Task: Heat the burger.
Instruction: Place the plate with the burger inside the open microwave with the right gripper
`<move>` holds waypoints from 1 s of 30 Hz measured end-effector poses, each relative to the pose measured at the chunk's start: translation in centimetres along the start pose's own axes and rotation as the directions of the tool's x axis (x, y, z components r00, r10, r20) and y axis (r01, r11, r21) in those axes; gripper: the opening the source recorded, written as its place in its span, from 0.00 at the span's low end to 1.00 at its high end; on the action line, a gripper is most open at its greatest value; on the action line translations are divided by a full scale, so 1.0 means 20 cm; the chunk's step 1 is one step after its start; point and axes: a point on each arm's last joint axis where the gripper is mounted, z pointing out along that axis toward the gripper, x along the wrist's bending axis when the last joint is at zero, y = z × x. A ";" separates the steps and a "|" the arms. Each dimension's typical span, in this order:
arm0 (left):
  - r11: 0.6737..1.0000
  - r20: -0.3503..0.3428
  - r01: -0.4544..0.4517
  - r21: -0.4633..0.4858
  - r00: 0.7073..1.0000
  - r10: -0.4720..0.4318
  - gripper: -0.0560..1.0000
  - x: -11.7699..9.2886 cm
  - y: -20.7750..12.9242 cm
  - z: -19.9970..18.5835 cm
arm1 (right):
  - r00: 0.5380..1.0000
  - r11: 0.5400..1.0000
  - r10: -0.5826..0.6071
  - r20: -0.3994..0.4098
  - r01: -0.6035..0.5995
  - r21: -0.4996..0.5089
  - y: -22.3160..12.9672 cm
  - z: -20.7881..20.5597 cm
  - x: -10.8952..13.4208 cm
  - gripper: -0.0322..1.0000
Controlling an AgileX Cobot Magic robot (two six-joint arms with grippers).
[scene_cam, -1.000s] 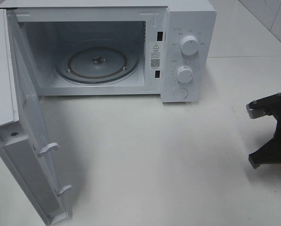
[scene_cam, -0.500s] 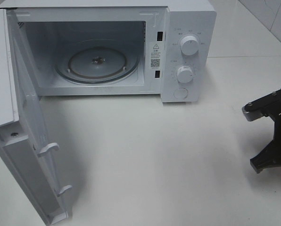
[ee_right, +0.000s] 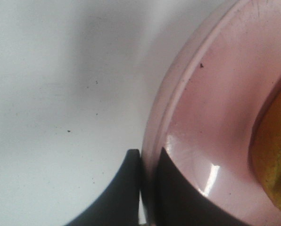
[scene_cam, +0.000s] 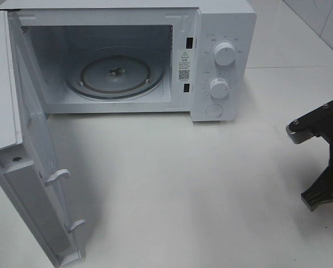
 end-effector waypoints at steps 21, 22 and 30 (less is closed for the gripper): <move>1.000 0.000 0.000 0.000 1.000 0.000 0.99 0.00 0.00 0.00 | 0.981 0.979 -0.182 0.062 0.187 -0.082 -0.16 -0.25 0.13 0.06; 1.000 0.000 0.000 0.000 1.000 0.000 0.99 0.00 0.00 0.00 | 0.976 0.974 -0.207 0.074 0.213 -0.080 -0.17 -0.26 0.15 0.06; 1.000 0.000 0.000 0.000 1.000 0.000 0.99 0.00 0.00 0.00 | 0.949 0.944 -0.302 0.085 0.311 -0.113 -0.21 -0.32 0.24 0.06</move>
